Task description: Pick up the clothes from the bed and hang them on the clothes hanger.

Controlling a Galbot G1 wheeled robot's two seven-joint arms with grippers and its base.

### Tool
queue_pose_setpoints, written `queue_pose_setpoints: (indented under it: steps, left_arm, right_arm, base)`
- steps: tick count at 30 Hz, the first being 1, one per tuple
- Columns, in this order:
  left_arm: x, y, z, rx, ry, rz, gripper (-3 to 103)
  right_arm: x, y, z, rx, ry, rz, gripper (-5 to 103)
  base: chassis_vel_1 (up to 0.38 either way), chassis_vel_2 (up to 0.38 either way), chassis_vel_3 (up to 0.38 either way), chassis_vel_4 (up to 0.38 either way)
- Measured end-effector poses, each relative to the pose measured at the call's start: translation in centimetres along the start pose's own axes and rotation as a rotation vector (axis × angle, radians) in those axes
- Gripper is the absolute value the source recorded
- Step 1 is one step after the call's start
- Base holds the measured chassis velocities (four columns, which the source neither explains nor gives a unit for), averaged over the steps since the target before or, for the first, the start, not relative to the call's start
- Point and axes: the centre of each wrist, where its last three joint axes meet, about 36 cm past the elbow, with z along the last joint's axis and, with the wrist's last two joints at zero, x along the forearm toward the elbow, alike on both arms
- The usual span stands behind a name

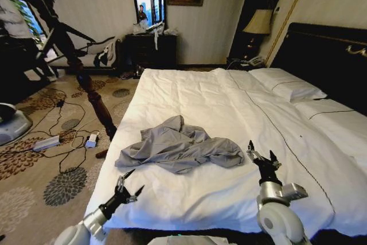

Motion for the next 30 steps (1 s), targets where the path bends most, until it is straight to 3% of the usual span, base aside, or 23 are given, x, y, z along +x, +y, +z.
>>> queue_pose_setpoints:
  steps: [1, 2, 6, 12, 20, 24, 30]
  left_arm:
    - [-1.8, -0.2, -0.3, 0.033, -0.017, -0.039, 100]
    - [-1.8, -0.2, -0.3, 0.033, -0.017, -0.039, 100]
    - [-7.0, -0.5, 1.1, 0.039, -0.052, -0.088, 100]
    - [-11.3, -1.4, 4.0, 0.047, -0.046, -0.073, 100]
    - [-18.8, -1.4, 5.9, 0.026, -0.122, -0.004, 100]
    - [-20.3, -2.1, 6.0, 0.028, -0.138, 0.030, 100]
    - [-20.0, -2.6, 6.4, 0.009, -0.132, 0.098, 100]
  right_arm:
    - [0.0, 0.0, 0.1, 0.002, 0.002, -0.002, 100]
    - [0.0, 0.0, 0.1, 0.002, 0.002, -0.002, 100]
    - [0.1, 0.0, -0.3, 0.016, -0.002, -0.013, 100]
    - [0.1, -0.2, -0.8, 0.046, -0.014, -0.025, 100]
    - [-0.5, -0.4, -0.4, 0.050, -0.024, -0.011, 100]
    - [-1.0, -0.3, -0.5, 0.033, -0.036, -0.006, 100]
    - [-1.3, 0.0, -0.6, 0.010, -0.049, 0.001, 100]
  base:
    - [0.000, 0.000, 0.000, 0.000]
    - [0.000, 0.000, 0.000, 0.000]
    - [0.000, 0.000, 0.000, 0.000]
    - [0.000, 0.000, 0.000, 0.000]
    - [0.000, 0.000, 0.000, 0.000]
    - [0.000, 0.000, 0.000, 0.000]
    - [0.000, 0.000, 0.000, 0.000]
